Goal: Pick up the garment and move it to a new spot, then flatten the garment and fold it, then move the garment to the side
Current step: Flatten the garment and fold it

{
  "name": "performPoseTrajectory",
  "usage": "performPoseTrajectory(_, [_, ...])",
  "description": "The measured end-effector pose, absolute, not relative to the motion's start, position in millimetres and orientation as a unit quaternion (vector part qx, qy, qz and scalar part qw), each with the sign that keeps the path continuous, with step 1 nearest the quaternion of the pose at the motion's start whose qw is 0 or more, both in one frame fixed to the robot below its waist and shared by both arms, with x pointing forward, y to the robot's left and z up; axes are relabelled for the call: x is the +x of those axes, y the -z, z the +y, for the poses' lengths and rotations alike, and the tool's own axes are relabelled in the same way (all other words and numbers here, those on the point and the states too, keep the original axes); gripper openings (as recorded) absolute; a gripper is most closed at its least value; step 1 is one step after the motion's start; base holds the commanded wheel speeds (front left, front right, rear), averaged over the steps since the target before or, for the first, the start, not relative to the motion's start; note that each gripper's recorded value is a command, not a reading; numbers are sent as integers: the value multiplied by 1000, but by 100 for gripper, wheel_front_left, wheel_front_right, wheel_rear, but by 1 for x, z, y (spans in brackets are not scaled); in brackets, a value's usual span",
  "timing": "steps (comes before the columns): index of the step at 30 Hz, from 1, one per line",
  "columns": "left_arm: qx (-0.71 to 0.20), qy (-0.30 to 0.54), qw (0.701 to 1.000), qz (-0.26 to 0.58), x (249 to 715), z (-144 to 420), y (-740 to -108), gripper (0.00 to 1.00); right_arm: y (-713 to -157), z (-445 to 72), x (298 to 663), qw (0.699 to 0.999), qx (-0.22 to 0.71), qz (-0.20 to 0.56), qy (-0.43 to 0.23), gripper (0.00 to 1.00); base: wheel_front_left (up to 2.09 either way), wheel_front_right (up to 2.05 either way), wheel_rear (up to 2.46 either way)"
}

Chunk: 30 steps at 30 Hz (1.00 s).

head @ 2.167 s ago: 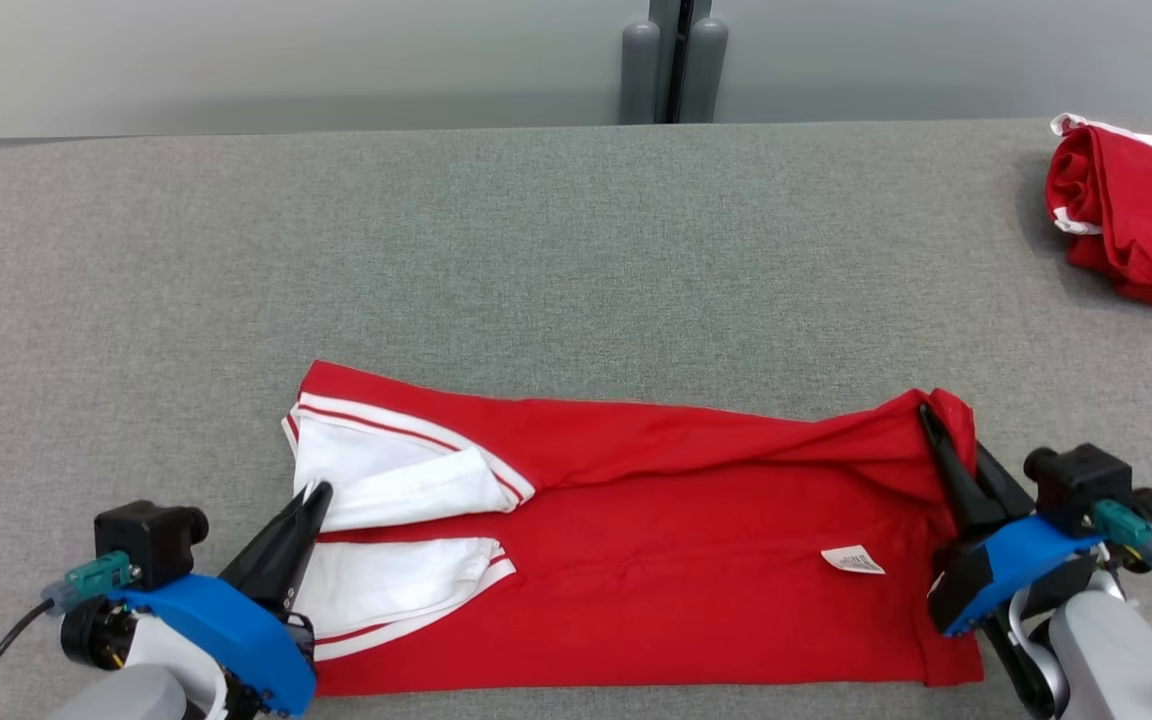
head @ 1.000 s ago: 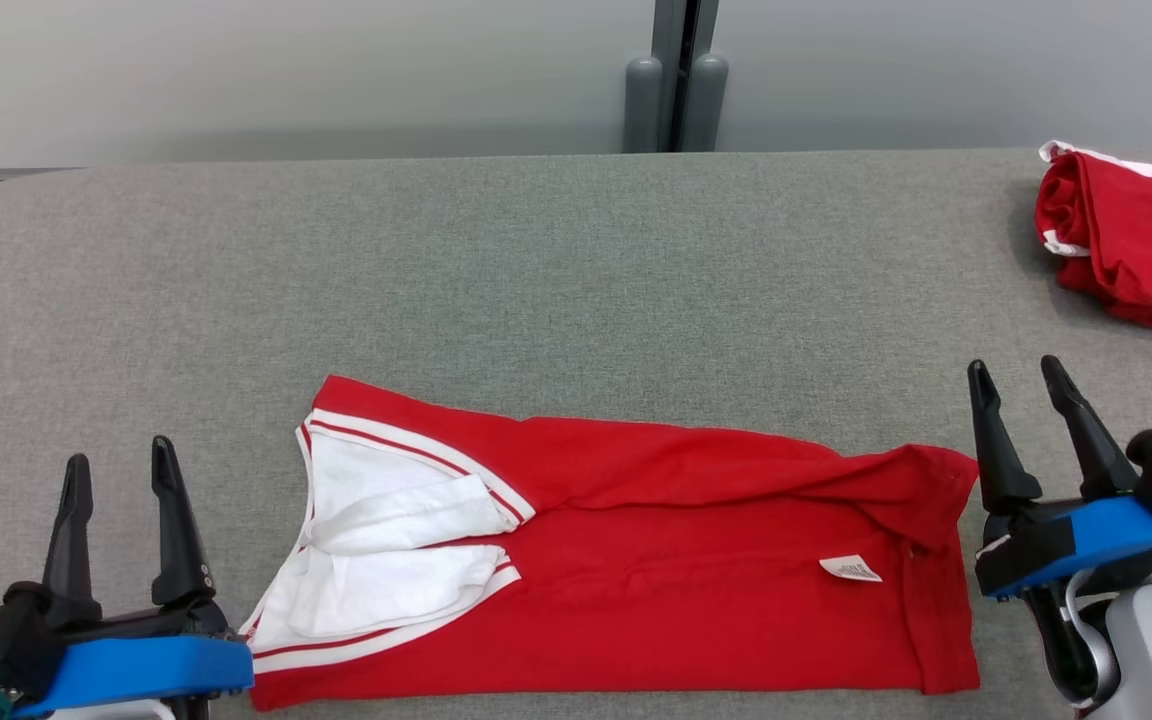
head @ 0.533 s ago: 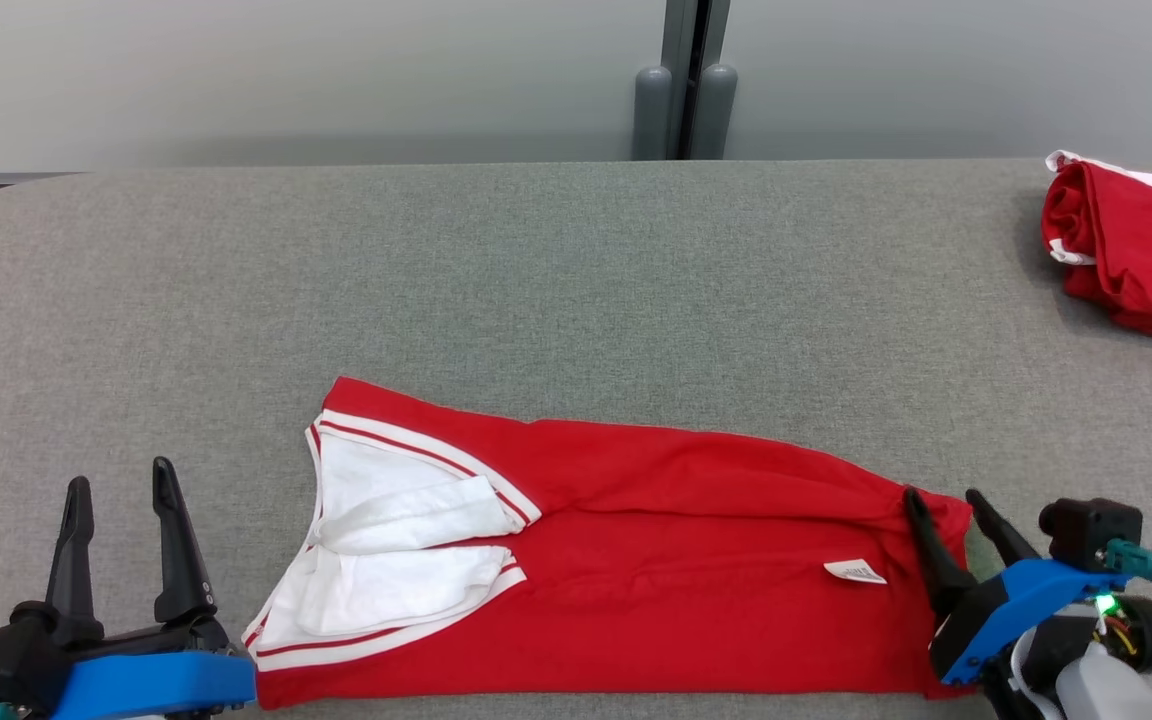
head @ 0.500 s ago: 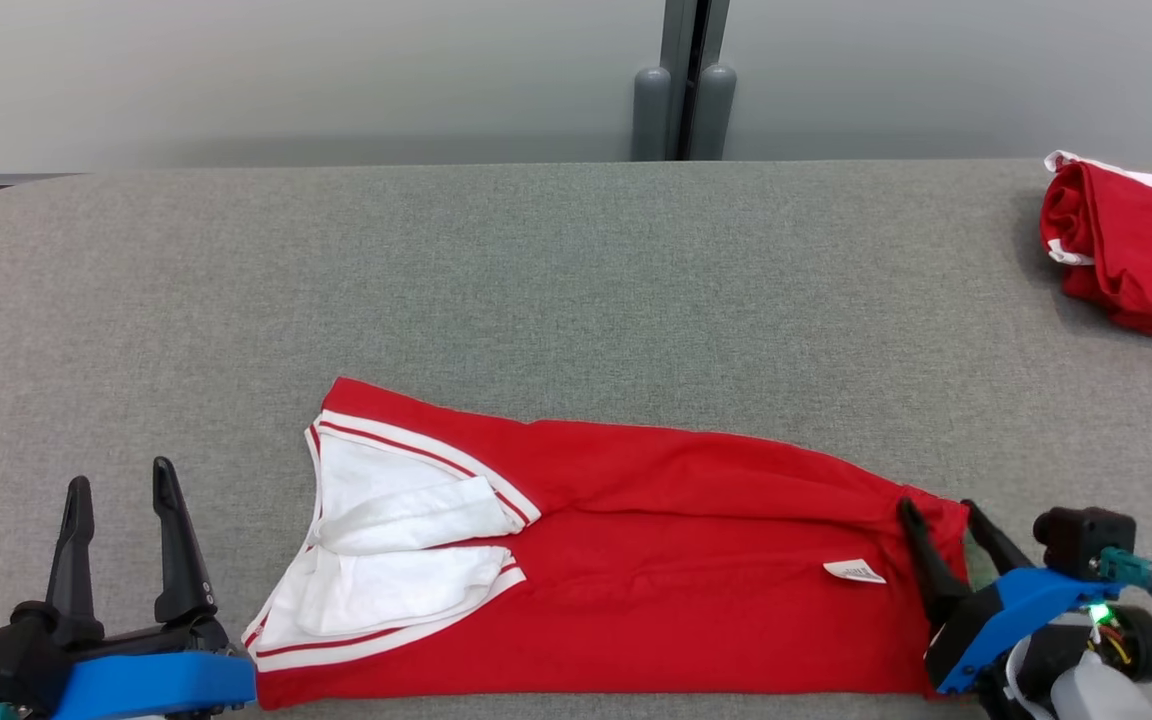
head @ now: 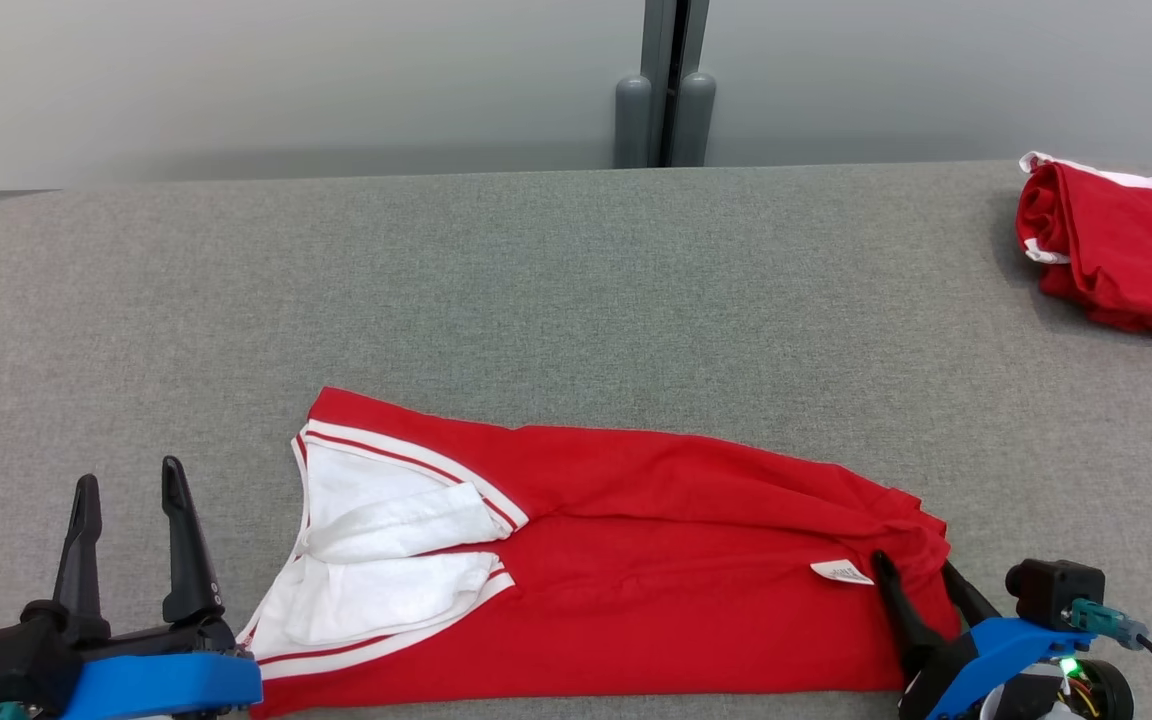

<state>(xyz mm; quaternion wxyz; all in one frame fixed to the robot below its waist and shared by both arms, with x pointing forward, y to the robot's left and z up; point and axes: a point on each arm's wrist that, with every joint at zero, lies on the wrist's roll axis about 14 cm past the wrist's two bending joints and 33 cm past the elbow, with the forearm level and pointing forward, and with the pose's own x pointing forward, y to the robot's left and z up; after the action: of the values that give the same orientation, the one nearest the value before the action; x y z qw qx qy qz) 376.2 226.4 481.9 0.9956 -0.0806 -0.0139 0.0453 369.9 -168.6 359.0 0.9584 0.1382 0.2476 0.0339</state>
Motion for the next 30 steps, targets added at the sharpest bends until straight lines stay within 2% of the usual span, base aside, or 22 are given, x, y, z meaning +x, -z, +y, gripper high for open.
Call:
performPoseTrajectory(4, [-81,-42,996,-14,377,224,-482,100,-355,-166,370,957,138,254,-33,100,0,0,0])
performPoseTrajectory(5, [-82,-41,996,-14,377,224,-482,100,-355,-165,370,956,139,256,-33,87,0,0,0])
performPoseTrajectory(6, [-82,-41,996,-14,376,223,-482,100,-354,-165,371,956,139,258,-33,48,0,0,0])
performPoseTrajectory(7, [-82,-40,996,-15,376,223,-482,100,-353,-164,371,955,139,260,-33,29,0,0,0])
performPoseTrajectory(8, [-82,-40,996,-15,376,223,-482,100,-352,-164,372,955,139,261,-33,0,0,0,0])
performPoseTrajectory(15, [-69,-36,997,-14,376,221,-483,100,-358,-175,379,959,143,243,-19,0,0,0,0])
performPoseTrajectory(25, [-43,-36,998,-18,378,224,-487,100,-395,-279,395,976,88,186,68,0,0,0,0])
performPoseTrajectory(30, [-33,-36,999,-18,378,224,-488,100,-411,-300,399,979,79,166,85,0,0,0,0])
